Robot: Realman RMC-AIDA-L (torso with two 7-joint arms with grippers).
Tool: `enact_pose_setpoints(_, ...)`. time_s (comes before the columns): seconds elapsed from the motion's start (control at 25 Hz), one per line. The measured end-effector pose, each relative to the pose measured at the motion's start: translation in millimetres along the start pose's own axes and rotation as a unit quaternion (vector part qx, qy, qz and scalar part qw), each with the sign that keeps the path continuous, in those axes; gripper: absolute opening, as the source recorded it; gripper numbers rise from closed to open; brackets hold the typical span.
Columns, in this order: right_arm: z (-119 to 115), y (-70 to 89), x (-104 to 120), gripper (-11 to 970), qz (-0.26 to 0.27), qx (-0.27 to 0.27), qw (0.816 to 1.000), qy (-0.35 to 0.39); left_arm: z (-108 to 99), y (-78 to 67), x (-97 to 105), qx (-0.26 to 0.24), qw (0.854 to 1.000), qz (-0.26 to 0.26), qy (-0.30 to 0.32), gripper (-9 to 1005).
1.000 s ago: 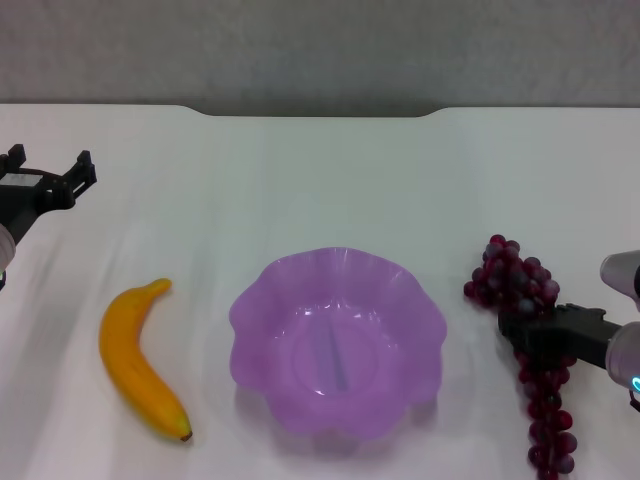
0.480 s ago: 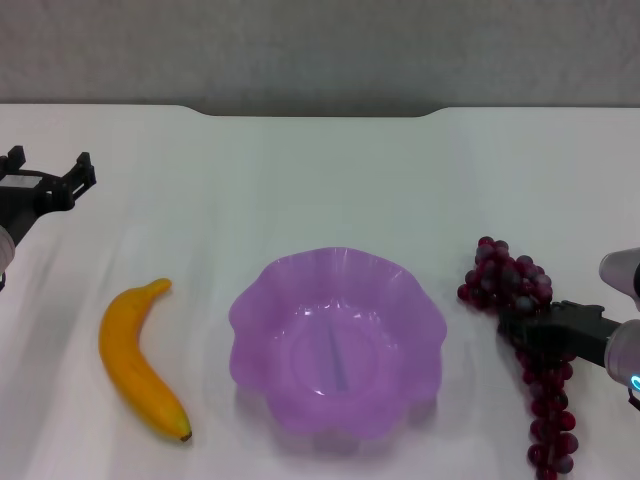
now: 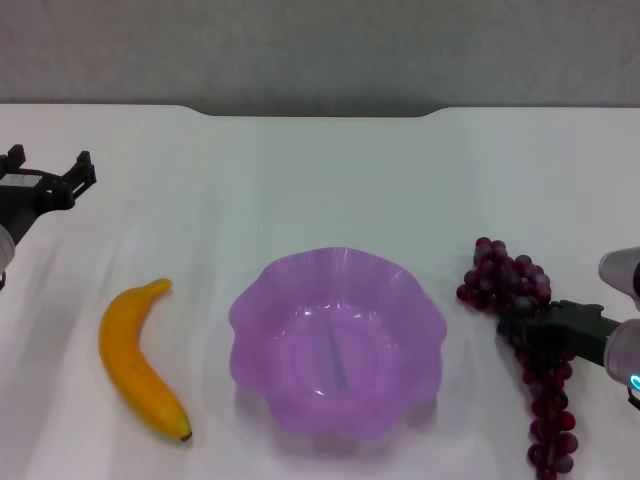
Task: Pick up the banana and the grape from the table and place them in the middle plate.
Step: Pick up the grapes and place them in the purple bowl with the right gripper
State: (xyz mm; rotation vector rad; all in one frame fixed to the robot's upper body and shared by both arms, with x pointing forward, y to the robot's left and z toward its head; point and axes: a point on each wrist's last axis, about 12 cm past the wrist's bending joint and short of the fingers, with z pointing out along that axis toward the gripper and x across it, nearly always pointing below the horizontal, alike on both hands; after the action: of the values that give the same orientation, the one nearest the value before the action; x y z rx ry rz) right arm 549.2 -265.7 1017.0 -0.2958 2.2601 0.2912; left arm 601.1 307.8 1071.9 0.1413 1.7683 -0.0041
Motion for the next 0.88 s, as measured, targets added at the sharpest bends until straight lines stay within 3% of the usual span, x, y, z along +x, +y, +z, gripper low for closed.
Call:
enact_pose_setpoints(0.48,-8.5,-5.1,-6.5,470,-0.015,0.023,0.999,-0.032,-0.7,0.8,0.9,-0.001,1.000,-0.001,0.001,878)
enact_pose_setpoints(0.56,-8.4,-5.2,-6.6,421,-0.015,0.024,0.999,-0.032,-0.6,0.6,0.6,-0.001,1.000,0.000,0.001,878)
enact_pose_setpoints(0.88,-8.6,-6.0,-6.6,376,-0.015,0.029,0.999,-0.035,-0.8,0.8,0.8,-0.001,1.000,-0.001,0.001,878)
